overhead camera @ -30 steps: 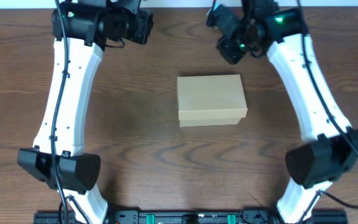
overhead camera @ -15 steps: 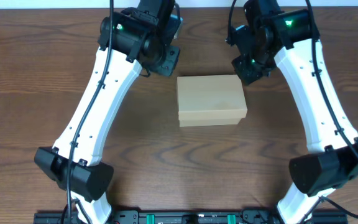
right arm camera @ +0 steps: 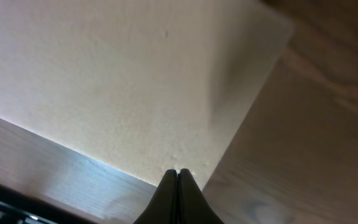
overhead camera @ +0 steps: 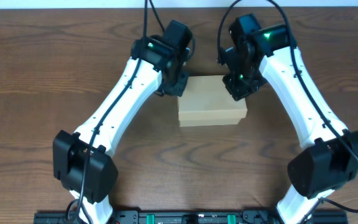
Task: Pack container
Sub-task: 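Lower both grippers onto the closed lid and press it down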
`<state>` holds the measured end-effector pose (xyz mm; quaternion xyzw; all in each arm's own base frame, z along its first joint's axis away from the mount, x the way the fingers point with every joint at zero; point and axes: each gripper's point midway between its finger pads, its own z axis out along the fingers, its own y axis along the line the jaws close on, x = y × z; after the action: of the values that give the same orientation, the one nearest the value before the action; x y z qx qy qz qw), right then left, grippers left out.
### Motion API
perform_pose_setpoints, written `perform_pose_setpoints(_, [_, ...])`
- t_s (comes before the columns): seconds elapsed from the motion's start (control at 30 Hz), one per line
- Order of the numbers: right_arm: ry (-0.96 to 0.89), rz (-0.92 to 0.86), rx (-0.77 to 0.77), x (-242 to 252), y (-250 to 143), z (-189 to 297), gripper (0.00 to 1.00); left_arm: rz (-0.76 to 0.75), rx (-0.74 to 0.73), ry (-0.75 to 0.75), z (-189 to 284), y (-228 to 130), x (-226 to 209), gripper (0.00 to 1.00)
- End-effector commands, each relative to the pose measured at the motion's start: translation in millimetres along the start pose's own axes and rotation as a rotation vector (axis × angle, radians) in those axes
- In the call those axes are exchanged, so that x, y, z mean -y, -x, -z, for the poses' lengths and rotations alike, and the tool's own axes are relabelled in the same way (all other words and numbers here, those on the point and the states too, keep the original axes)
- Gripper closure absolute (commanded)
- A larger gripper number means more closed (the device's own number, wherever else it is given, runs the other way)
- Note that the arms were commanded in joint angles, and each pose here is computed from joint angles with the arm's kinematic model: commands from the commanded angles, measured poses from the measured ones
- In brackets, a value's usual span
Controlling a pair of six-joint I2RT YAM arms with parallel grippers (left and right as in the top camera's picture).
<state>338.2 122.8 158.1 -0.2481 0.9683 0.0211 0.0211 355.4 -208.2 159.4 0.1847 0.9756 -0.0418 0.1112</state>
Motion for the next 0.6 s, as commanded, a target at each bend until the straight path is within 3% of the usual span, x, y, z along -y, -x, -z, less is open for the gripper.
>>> perform_pose_setpoints(0.0, [0.022,-0.016,0.006,-6,-3,1,0.98,0.011,-0.008,0.013,-2,-4,10,0.94])
perform_pose_setpoints(0.57, [0.052,-0.050,0.006,-16,-38,-26,0.98,-0.020,-0.073,0.025,-34,-38,54,0.94])
